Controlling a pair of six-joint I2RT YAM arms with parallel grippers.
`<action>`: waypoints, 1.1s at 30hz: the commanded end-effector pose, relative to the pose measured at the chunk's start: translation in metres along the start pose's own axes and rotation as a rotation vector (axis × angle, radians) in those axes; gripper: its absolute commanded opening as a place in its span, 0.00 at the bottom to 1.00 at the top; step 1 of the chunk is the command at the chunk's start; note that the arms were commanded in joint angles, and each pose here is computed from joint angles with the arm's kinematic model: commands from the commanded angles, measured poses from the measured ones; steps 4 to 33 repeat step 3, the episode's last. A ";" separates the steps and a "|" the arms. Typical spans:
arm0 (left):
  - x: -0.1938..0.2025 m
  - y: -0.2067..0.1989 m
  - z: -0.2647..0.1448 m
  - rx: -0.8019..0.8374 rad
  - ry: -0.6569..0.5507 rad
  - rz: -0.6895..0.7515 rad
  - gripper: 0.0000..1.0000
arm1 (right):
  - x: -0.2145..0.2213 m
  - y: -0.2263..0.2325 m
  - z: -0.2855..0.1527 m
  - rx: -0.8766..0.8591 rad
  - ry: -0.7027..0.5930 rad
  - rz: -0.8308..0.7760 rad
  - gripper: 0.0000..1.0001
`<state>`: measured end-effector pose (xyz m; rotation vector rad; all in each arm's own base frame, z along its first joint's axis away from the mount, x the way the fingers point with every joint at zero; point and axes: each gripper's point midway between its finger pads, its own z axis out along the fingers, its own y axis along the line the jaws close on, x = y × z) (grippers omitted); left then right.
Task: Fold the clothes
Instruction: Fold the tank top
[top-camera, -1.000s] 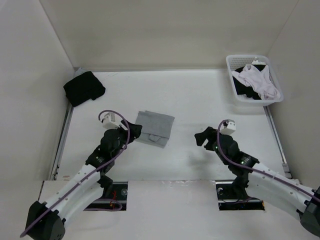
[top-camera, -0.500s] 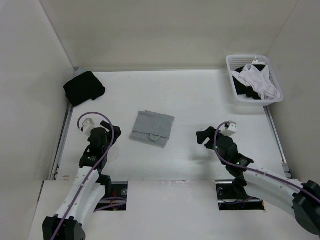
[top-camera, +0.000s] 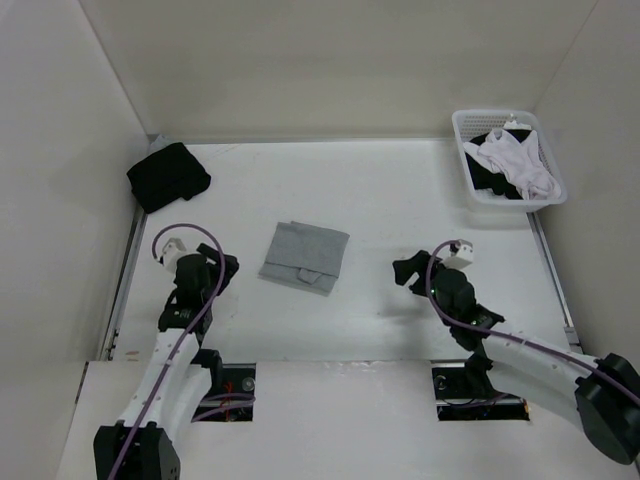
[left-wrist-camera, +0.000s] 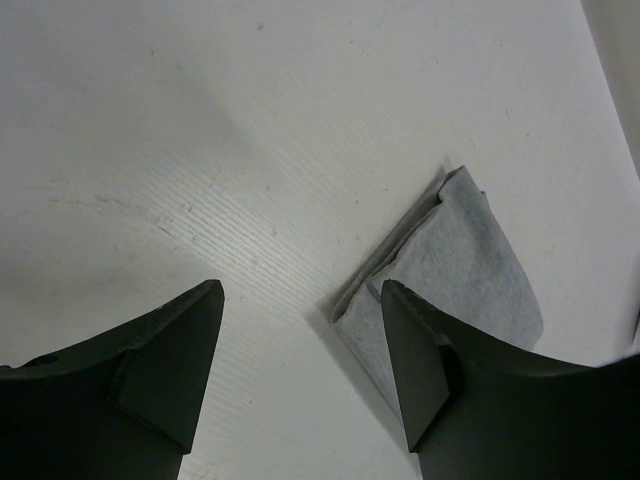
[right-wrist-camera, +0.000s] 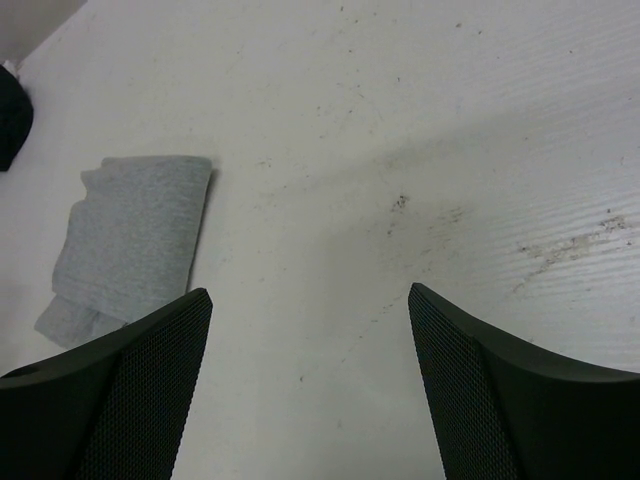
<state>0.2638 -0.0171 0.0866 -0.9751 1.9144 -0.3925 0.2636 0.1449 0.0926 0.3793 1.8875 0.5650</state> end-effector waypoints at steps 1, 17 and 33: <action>-0.005 -0.013 0.002 0.047 -0.014 0.015 0.63 | -0.017 0.017 0.003 -0.047 -0.043 0.029 0.84; -0.005 -0.016 0.002 0.059 -0.013 0.022 0.67 | -0.016 0.016 0.004 -0.046 -0.042 0.029 0.84; -0.005 -0.016 0.002 0.059 -0.013 0.022 0.67 | -0.016 0.016 0.004 -0.046 -0.042 0.029 0.84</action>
